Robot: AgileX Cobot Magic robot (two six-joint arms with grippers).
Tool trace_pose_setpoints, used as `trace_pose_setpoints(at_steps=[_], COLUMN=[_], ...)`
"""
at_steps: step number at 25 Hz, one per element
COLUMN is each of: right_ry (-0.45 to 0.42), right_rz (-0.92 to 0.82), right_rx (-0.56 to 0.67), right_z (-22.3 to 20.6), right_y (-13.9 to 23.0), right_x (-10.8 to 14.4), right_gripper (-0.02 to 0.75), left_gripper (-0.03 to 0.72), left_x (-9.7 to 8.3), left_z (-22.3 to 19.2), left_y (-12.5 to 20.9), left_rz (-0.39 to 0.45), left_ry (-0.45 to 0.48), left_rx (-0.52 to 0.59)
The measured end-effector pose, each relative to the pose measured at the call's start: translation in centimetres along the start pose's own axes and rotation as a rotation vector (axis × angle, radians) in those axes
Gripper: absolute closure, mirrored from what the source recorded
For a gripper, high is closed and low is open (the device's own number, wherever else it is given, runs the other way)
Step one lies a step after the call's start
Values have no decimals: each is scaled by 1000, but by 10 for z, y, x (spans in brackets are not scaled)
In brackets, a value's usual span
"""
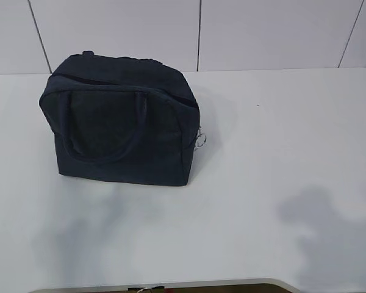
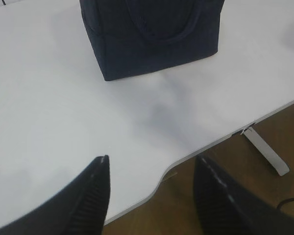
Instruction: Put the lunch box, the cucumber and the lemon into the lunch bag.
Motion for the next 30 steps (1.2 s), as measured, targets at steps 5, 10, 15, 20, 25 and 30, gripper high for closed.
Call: trace_pose_setpoints(at_steps=[5, 10, 15, 20, 25, 30], right_ry=[69, 152, 212, 232, 222, 223], right_rz=[-6, 9, -28, -60, -66, -65], right_rx=[-58, -133, -168, -124, -91, -91], right_z=[9, 26, 37, 28, 20, 20], right_y=[16, 25, 35, 46, 53, 53], right_x=[-1, -4, -8, -12, -11, -11], right_gripper=[371, 371, 371, 371, 371, 371], left_gripper=[289, 289, 289, 292, 305, 307], left_x=[-1, -1, -1, 0, 0, 1], left_z=[10, 11, 9, 8, 7, 7], left_y=[1, 9, 13, 15, 17, 18], left_rz=[-8, -9, -8, -9, -9, -10], left_ry=[6, 8, 8, 4, 3, 1], left_rx=[-65, -46, -26, -16, -8, -4])
Point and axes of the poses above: a point on each arm's last joint axis where the gripper is mounted, z pointing back along that axis away from the gripper, x along the wrist's bending axis when the last joint is at zero, y = z × x, the point moved 8 cm from there along -z, pointing out along that axis toward the gripper, and after that the axes turned 8 degrees about z, right-handed, at the moved point
